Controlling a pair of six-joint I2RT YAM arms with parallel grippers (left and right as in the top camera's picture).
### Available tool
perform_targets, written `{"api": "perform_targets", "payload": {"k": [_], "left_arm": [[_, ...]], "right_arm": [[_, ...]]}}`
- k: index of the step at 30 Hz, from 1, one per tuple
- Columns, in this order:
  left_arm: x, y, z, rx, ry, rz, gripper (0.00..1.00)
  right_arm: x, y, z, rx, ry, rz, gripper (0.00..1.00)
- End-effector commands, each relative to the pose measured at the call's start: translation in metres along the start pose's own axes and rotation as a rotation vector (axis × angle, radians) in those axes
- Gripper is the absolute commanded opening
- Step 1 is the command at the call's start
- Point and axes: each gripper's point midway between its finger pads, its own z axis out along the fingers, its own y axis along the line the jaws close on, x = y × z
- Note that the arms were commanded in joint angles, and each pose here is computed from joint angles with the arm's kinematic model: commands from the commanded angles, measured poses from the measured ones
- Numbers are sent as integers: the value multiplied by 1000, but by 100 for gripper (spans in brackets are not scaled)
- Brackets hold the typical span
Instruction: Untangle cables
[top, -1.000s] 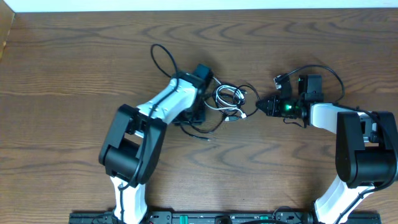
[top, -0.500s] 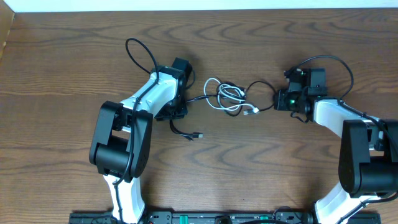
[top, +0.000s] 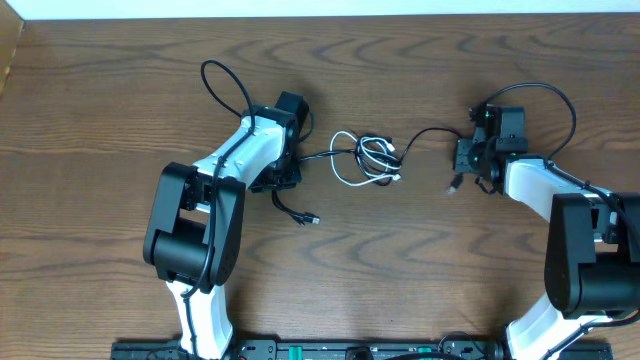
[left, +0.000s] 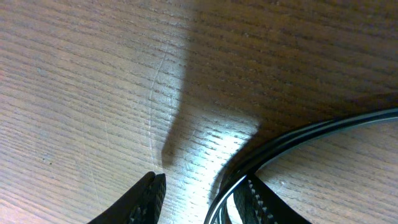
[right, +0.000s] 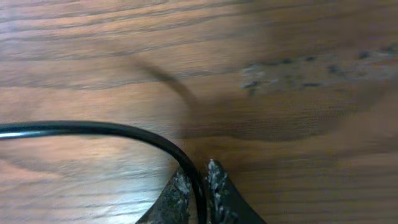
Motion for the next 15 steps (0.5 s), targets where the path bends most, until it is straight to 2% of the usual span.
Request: {"api": "perform_targets", "payload": {"k": [1, 7, 9, 15], "left_arm": [[-1, 6, 10, -40, 7, 5, 41], [0, 7, 10, -40, 11, 6, 42], [0, 7, 8, -41, 14, 18, 46], [-10, 3, -25, -15, 28, 33, 49]], "right_arm": [[64, -39, 18, 190, 172, -15, 11], [64, -38, 18, 189, 171, -15, 16], [64, -38, 18, 189, 172, -15, 19], [64, -33, 19, 155, 172, -12, 24]]}}
